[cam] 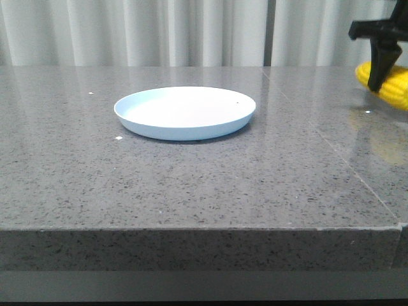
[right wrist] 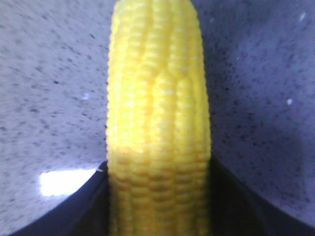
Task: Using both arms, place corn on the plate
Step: 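Lift the corn and carry it over the white plate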
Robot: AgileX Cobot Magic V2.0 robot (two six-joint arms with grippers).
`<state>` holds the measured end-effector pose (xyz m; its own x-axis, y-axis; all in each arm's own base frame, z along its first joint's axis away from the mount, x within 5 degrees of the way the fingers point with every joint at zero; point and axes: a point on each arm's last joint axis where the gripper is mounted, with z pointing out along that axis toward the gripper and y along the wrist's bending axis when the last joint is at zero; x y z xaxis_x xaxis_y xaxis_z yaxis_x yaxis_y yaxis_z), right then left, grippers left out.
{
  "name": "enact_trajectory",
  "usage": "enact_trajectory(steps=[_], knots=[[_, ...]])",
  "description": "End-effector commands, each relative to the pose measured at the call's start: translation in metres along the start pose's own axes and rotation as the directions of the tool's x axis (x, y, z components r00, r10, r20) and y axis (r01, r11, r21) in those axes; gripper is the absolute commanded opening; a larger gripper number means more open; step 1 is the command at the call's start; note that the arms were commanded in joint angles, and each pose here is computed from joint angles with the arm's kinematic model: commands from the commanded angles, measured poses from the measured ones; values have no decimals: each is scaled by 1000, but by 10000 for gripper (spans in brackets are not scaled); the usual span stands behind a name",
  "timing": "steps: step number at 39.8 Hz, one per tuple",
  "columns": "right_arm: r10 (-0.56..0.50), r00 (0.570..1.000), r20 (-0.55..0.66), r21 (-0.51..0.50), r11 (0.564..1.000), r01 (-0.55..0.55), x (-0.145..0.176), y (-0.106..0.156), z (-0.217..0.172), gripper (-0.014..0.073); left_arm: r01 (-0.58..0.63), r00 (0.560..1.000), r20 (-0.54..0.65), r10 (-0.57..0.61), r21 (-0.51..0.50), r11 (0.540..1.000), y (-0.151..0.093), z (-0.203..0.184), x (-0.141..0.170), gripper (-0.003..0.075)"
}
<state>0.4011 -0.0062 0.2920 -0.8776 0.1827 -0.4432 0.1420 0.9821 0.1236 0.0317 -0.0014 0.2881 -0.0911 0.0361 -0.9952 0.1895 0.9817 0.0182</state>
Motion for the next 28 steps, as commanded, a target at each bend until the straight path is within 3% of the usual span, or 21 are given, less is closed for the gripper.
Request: enact_trajectory(steps=[1, 8, 22, 28], knots=[[-30, 984, 176, -26, 999, 35, -8, 11, -59, 203, -4, 996, 84, 2, 13, 1000, -1, -2, -14, -20], [-58, 977, 204, -74, 994, 75, 4, 50, -81, 203, -4, 996, 84, 2, 13, 1000, -1, -2, -14, -20], [-82, 980, 183, -255, 958, 128, 44, 153, -88, 203, -4, 996, 84, 2, 13, 1000, -1, -2, -14, -20], [-74, 982, 171, -313, 941, 125, 58, 185, -80, 203, -4, 996, 84, 2, 13, 1000, -1, -2, -14, -20]])
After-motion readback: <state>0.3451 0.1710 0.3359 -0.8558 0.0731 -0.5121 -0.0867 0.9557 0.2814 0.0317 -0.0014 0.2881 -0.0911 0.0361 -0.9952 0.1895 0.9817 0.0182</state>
